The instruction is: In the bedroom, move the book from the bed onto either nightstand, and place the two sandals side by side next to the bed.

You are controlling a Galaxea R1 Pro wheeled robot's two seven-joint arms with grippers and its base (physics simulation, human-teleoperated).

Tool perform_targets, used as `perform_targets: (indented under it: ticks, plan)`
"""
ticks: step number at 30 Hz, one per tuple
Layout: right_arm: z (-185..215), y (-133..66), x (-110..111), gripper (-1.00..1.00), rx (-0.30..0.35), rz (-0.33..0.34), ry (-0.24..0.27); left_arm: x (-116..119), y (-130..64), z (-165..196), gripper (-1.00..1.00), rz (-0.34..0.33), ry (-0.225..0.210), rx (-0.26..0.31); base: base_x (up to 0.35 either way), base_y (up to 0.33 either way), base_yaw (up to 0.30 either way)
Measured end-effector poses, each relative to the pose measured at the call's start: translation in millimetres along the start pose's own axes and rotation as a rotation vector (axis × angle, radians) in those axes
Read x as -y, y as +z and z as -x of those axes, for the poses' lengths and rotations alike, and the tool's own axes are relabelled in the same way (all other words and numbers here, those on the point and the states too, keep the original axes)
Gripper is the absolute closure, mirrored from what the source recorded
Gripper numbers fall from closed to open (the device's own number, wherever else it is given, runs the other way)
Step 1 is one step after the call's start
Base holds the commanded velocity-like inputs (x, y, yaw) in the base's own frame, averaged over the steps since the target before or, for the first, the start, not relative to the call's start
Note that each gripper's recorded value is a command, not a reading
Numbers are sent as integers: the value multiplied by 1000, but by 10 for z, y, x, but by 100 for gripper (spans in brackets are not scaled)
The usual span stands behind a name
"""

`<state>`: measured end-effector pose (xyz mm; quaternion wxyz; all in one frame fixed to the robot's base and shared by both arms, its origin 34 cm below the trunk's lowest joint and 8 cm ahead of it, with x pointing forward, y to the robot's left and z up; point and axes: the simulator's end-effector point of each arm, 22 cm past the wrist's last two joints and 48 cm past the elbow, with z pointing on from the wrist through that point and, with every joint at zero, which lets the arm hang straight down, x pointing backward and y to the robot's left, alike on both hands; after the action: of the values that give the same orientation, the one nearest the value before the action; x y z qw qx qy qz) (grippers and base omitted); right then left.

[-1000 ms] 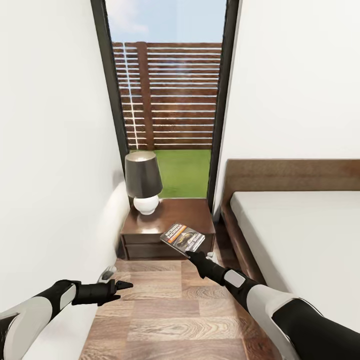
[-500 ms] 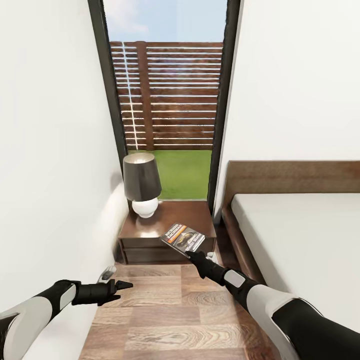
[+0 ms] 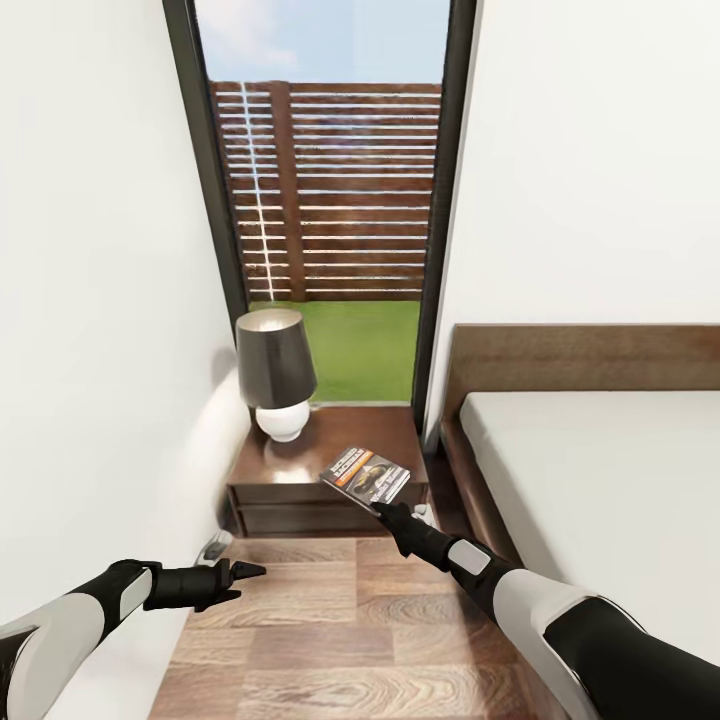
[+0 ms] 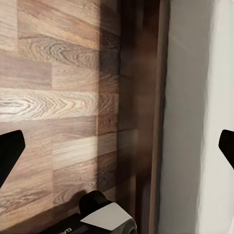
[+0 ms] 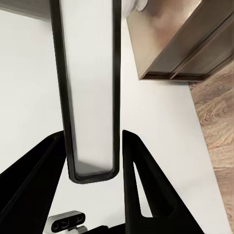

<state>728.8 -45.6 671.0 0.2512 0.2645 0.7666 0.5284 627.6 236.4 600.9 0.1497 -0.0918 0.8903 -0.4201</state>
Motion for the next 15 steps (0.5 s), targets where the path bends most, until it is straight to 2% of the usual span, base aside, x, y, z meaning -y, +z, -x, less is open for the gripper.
perform_targets:
  ticks: [15]
  plan:
    - [0, 1, 0, 100, 0, 0, 2, -12, 1, 0, -100, 5, -1, 0, 11, -8, 0]
